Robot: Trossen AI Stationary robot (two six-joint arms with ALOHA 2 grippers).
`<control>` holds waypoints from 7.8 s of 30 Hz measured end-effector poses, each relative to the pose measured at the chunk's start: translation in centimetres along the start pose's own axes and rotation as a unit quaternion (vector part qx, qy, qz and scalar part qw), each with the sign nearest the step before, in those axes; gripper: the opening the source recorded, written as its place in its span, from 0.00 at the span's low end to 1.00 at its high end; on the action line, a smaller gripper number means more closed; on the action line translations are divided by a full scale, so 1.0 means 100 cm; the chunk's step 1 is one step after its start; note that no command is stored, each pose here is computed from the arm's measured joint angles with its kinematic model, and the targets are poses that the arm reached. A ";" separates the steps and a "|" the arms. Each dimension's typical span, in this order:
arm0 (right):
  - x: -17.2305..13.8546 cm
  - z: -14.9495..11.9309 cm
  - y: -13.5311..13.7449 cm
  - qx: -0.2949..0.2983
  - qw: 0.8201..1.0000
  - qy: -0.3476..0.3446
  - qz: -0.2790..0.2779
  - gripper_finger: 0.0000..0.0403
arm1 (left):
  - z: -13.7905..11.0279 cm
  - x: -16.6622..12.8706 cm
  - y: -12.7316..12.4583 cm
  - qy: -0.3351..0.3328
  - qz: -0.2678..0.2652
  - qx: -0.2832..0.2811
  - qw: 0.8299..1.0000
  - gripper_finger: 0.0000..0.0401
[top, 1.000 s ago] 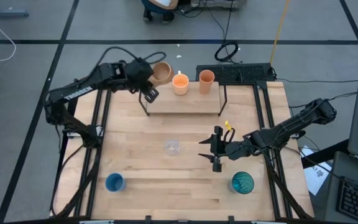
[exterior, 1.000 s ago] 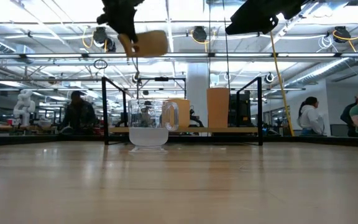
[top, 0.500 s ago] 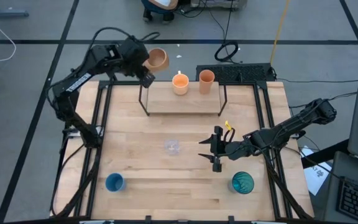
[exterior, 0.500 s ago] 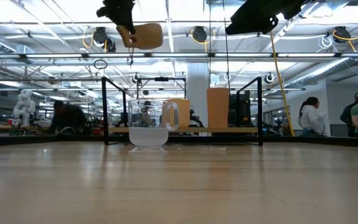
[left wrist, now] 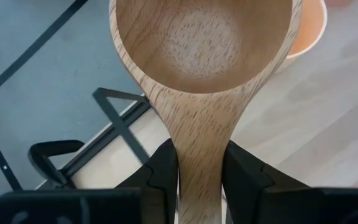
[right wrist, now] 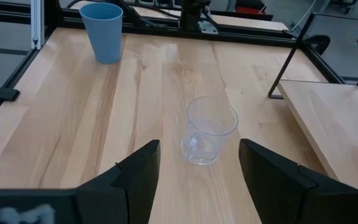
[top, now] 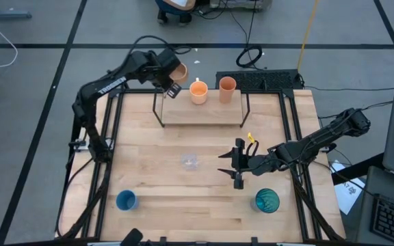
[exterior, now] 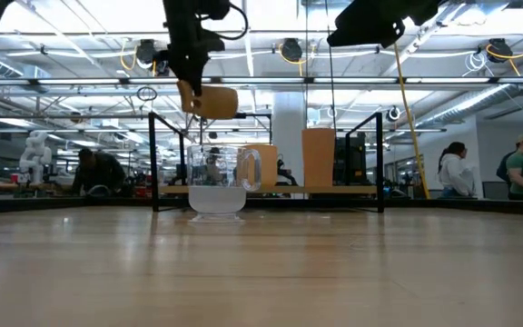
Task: Stack small to large cups/mugs on shelf
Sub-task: Put the brown mug on the shelf, then put the blue glass cup on the shelf
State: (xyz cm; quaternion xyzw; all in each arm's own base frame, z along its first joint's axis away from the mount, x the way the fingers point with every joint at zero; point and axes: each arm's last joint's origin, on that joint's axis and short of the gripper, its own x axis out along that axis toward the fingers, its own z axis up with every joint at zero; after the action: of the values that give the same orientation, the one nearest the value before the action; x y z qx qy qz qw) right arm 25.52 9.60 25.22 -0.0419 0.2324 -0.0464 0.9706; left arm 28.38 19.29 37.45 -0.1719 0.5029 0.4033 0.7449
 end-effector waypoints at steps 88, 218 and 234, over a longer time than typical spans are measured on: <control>0.000 0.000 0.000 -0.037 0.999 -0.001 0.000 0.52 | -0.046 0.132 -0.028 0.041 0.048 -0.076 0.995 0.34; -0.051 0.100 -0.032 0.138 0.940 0.313 0.009 0.52 | -0.251 -0.021 -0.102 -0.372 -0.220 0.213 0.876 0.32; -0.073 0.084 0.013 0.204 0.891 0.405 0.034 0.52 | -0.252 -0.022 -0.104 -0.373 -0.235 0.234 0.866 0.32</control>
State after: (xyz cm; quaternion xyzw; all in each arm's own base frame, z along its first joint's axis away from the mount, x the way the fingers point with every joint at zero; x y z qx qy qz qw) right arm 22.90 12.17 35.80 0.1873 0.5922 -0.0728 0.7804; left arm 20.66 -4.69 26.94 0.0576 0.2121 0.1204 0.9681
